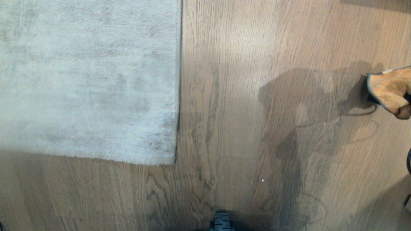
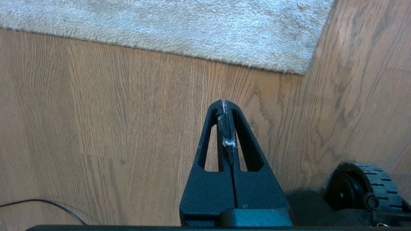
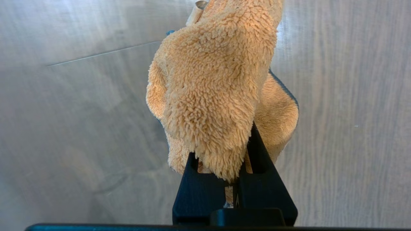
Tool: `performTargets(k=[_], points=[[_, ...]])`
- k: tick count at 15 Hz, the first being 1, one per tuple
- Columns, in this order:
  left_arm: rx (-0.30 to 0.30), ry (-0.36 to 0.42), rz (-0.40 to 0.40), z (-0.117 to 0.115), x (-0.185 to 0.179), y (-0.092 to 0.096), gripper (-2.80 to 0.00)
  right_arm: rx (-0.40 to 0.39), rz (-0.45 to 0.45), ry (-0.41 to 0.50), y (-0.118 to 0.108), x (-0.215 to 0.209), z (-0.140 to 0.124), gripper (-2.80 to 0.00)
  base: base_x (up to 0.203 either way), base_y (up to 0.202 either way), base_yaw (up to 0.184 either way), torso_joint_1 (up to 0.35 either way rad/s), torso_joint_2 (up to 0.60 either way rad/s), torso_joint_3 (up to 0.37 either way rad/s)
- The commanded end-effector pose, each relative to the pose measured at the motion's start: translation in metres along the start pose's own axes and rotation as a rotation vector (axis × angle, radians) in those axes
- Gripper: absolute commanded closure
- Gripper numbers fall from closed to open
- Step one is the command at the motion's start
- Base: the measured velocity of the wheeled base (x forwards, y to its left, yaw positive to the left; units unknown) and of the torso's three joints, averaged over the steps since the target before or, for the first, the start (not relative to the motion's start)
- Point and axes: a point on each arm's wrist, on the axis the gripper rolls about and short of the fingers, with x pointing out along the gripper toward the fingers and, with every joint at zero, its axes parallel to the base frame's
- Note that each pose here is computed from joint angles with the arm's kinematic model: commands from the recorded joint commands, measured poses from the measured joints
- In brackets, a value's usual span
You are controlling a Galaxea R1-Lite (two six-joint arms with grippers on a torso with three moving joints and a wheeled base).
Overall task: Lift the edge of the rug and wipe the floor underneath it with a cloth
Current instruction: Lift up the carpet
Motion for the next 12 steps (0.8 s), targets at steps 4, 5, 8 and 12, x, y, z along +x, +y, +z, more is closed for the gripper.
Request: performTargets(k=[4,5,8,12], points=[[-0.001,0.000,0.001,0.000,0.000,0.000,0.00,-0.035,0.087,-0.037,0.033,-0.047,0.012,0.00,0.000,0.000,0.000,0.000,0.00,0.000],[-0.001,0.000,0.001,0.000,0.000,0.000,0.00,-0.052,0.091,-0.024,0.036,-0.056,0.009,0.00,0.000,0.000,0.000,0.000,0.00,0.000],[-0.001,0.000,0.001,0.000,0.000,0.000,0.00,-0.085,0.135,-0.002,0.048,-0.079,-0.003,0.00,0.000,0.000,0.000,0.000,0.00,0.000],[-0.001,0.000,0.001,0.000,0.000,0.000,0.00,-0.181,0.198,0.059,0.059,-0.109,-0.031,0.00,0.000,0.000,0.000,0.000,0.00,0.000]])
